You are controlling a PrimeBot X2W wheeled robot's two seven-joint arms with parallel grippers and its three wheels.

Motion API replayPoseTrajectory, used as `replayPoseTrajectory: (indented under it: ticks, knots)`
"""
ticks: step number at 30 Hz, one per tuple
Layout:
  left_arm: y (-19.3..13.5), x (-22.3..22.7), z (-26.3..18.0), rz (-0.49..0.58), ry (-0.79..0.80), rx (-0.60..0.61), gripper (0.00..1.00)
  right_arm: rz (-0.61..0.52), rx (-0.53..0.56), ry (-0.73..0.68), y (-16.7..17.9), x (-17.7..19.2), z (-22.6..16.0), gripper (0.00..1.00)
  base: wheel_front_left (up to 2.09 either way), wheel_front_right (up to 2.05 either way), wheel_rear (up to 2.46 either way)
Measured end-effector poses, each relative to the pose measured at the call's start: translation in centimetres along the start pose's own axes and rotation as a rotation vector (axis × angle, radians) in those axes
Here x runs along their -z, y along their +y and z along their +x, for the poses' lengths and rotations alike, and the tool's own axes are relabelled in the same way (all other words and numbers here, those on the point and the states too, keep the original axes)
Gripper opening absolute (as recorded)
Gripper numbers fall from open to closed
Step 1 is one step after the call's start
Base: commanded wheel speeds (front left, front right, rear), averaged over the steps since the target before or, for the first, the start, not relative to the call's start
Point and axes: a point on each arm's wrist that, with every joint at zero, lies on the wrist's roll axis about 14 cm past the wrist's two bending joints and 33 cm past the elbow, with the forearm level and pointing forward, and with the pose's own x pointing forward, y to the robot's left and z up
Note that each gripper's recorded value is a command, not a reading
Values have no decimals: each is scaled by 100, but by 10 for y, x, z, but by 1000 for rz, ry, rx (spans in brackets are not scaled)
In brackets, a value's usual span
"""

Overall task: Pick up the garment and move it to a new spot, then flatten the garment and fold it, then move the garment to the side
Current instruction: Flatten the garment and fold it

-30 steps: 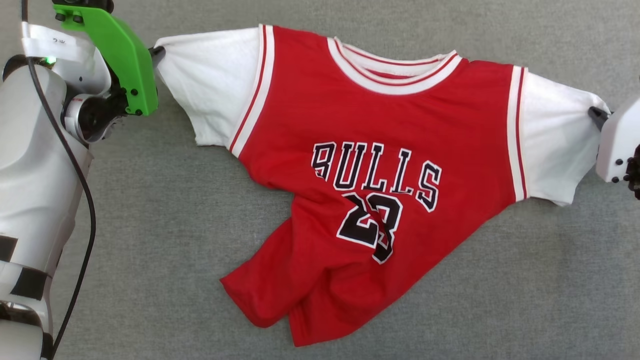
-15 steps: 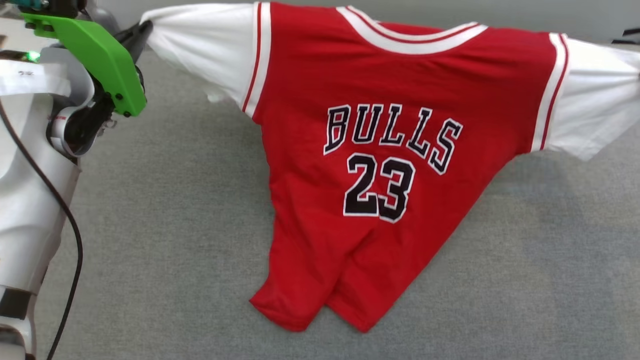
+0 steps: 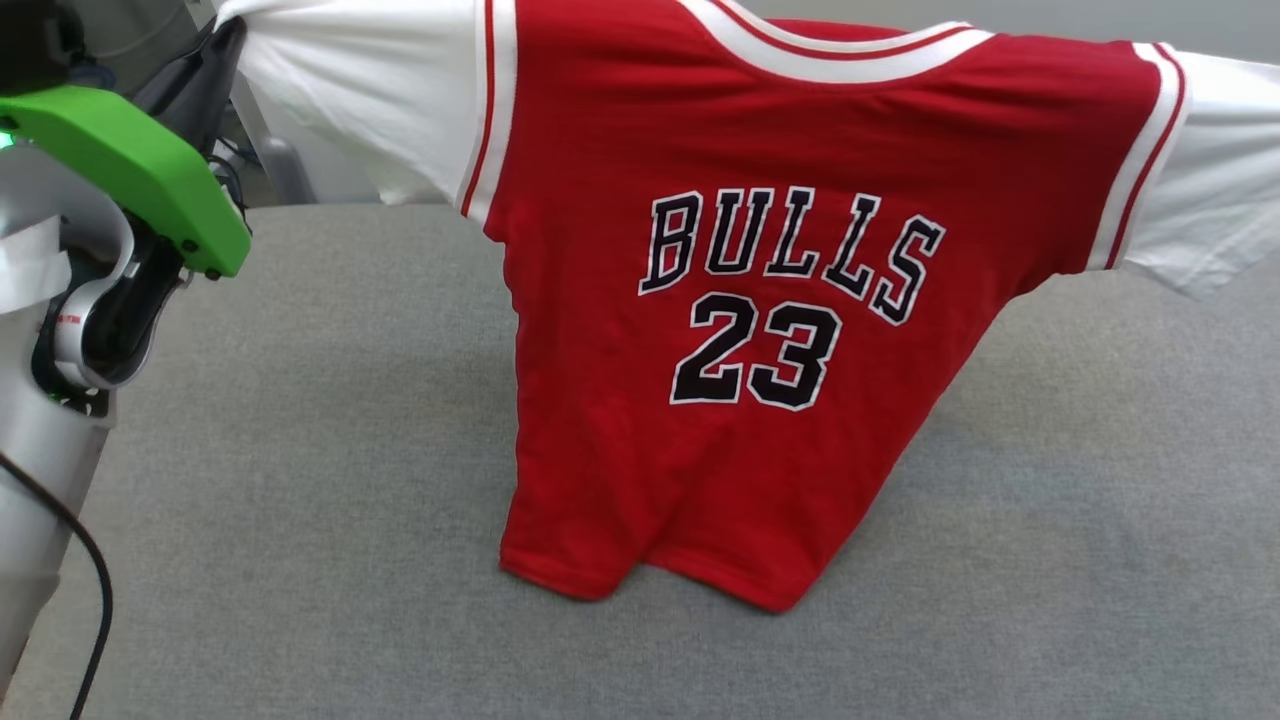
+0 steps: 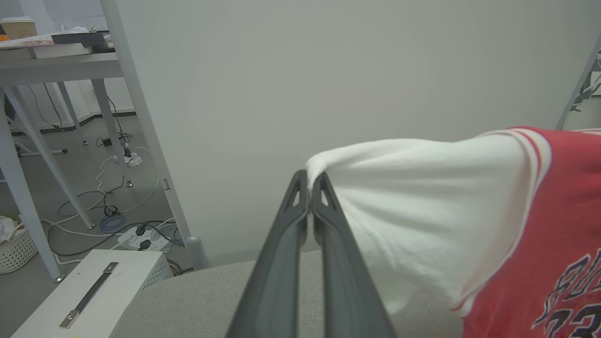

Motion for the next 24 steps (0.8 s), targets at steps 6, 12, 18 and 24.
replayPoseTrajectory:
  ticks: [6,12,18,24]
  knots:
    - [-8,-49,-22,33,-131,-4,0,10,17,-105,-6,-35,-14,0,0,0,0]
    - [1,-65,-14,48,-180,-26,0,24,17,-170,-7,-58,4,0,0,0,0]
    - [21,-76,24,82,-201,-50,0,35,29,-235,-13,-85,48,0,0,0,0]
    - [46,-72,77,130,-207,-79,0,75,61,-276,-24,-96,107,0,0,0,0]
